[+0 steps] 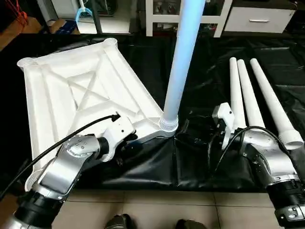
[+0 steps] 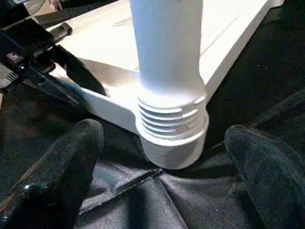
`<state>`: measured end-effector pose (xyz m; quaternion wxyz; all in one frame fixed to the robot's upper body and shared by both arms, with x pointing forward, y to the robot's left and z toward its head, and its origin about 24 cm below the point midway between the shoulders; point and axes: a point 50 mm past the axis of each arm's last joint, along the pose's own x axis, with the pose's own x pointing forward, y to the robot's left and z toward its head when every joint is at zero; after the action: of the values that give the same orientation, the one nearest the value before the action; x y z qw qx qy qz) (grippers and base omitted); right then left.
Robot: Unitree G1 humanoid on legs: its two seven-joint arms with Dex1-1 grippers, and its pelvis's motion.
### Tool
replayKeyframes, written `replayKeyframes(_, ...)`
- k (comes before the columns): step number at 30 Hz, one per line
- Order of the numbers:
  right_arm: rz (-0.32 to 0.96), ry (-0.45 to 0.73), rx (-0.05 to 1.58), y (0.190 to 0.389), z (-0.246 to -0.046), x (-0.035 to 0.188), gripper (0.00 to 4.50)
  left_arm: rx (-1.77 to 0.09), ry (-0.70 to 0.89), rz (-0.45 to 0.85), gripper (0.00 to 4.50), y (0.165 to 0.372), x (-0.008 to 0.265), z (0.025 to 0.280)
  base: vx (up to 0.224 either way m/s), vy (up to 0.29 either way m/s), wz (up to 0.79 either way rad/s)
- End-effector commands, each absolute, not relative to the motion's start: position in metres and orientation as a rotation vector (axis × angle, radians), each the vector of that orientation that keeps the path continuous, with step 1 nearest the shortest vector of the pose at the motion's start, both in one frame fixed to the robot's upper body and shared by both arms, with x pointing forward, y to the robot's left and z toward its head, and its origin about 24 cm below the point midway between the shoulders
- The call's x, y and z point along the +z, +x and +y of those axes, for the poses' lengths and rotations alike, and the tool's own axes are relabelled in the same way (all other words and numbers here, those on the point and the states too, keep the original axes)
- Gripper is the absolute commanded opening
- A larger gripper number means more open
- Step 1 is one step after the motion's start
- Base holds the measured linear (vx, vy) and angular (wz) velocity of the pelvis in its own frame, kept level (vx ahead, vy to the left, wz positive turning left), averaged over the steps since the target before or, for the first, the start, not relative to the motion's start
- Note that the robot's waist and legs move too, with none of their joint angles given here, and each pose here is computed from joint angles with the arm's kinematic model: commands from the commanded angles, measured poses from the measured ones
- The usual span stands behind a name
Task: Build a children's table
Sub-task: Pick table leg
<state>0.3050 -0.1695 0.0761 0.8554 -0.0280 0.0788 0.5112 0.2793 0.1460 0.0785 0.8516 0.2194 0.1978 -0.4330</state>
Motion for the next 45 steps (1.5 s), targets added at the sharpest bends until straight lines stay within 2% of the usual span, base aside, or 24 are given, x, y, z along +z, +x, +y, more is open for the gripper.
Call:
replayKeyframes(1, 0.158, -0.054, 1.079, 0.303, -0.169, 0.077, 4.50, -0.910, 0.452, 0.457, 1.09, 0.278, 0.070, 0.149, 0.000, 0.000, 0.00)
replayKeyframes(13, 0.158, -0.063, 1.080, 0.310, -0.164, 0.075, 4.50, -0.984, 0.437, 0.441, 0.06, 0.274, 0.066, 0.143, 0.000, 0.000, 0.00)
replayKeyframes(21, 0.143, -0.095, 1.105, 0.326, -0.153, 0.079, 4.50, -1.100, 0.419, 0.421, 0.06, 0.266, 0.065, 0.130, 0.000, 0.000, 0.00)
replayKeyframes(25, 0.147, -0.123, 1.152, 0.327, -0.151, 0.080, 4.50, -1.114, 0.419, 0.420, 0.06, 0.265, 0.065, 0.129, 0.000, 0.000, 0.00)
replayKeyframes(36, 0.181, -0.280, 1.243, 0.332, -0.149, 0.074, 4.50, -1.162, 0.420, 0.421, 0.06, 0.262, 0.064, 0.124, 0.000, 0.000, 0.00)
replayKeyframes(45, 0.173, -0.254, 1.260, 0.335, -0.146, 0.072, 4.50, -1.181, 0.417, 0.423, 0.06, 0.259, 0.064, 0.123, 0.000, 0.000, 0.00)
